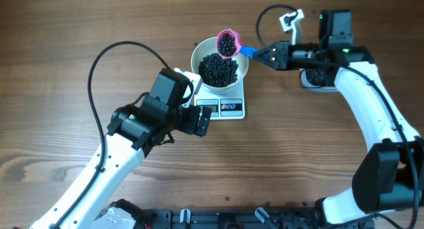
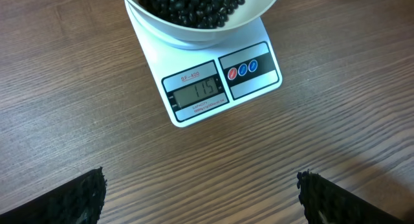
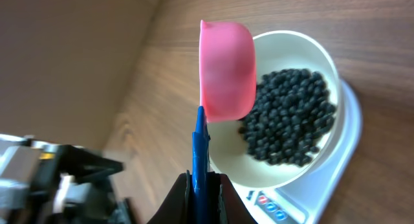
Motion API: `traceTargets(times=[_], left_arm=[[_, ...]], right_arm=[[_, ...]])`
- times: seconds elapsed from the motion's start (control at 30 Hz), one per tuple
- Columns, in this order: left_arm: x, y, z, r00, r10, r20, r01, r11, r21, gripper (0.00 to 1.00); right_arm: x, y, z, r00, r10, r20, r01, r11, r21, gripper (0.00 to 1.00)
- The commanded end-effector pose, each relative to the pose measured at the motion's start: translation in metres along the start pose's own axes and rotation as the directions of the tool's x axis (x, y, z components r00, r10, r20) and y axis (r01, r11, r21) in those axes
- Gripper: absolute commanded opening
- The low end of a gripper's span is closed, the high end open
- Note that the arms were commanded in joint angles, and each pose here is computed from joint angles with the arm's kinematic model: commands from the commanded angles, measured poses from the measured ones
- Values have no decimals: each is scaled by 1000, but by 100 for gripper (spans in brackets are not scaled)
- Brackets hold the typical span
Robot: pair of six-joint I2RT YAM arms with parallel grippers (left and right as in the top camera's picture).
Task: Scoop item into bowl and weigh 150g on scale
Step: 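Carry the filled scoop left over the white bowl, right gripper, then tip the scoop to pour beans into the white bowl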
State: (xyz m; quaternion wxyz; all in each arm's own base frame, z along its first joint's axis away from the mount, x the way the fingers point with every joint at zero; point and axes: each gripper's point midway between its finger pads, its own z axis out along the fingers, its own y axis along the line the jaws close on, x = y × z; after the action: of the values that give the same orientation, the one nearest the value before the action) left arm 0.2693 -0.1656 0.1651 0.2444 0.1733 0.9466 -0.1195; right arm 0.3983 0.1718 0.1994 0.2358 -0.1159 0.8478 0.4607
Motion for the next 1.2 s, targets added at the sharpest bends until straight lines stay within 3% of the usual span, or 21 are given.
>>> traceTargets(times=[0.0,0.47,0.67,0.97,1.17], left_arm=[[-8,-2,-6,999,22,25,-22,1000,11,100],[-8,-2,-6,999,22,25,-22,1000,11,100],[-8,-2,-6,999,22,25,-22,1000,11,100],[-8,-2,-6,999,22,25,-22,1000,11,100],[-8,-2,-6,999,22,25,-22,1000,11,100]], right_arm=[[-3,-10,11,996,-92,0,92,992,85,4],[-15,0,-1,964,-264,28,256,953,159,4],[-8,6,6,950,-312,-5,308,937,163,4],[4,12,20,878,-468,-99,478,849,226,4],[-1,9,14,874,-476,-100,484,830,277,4]])
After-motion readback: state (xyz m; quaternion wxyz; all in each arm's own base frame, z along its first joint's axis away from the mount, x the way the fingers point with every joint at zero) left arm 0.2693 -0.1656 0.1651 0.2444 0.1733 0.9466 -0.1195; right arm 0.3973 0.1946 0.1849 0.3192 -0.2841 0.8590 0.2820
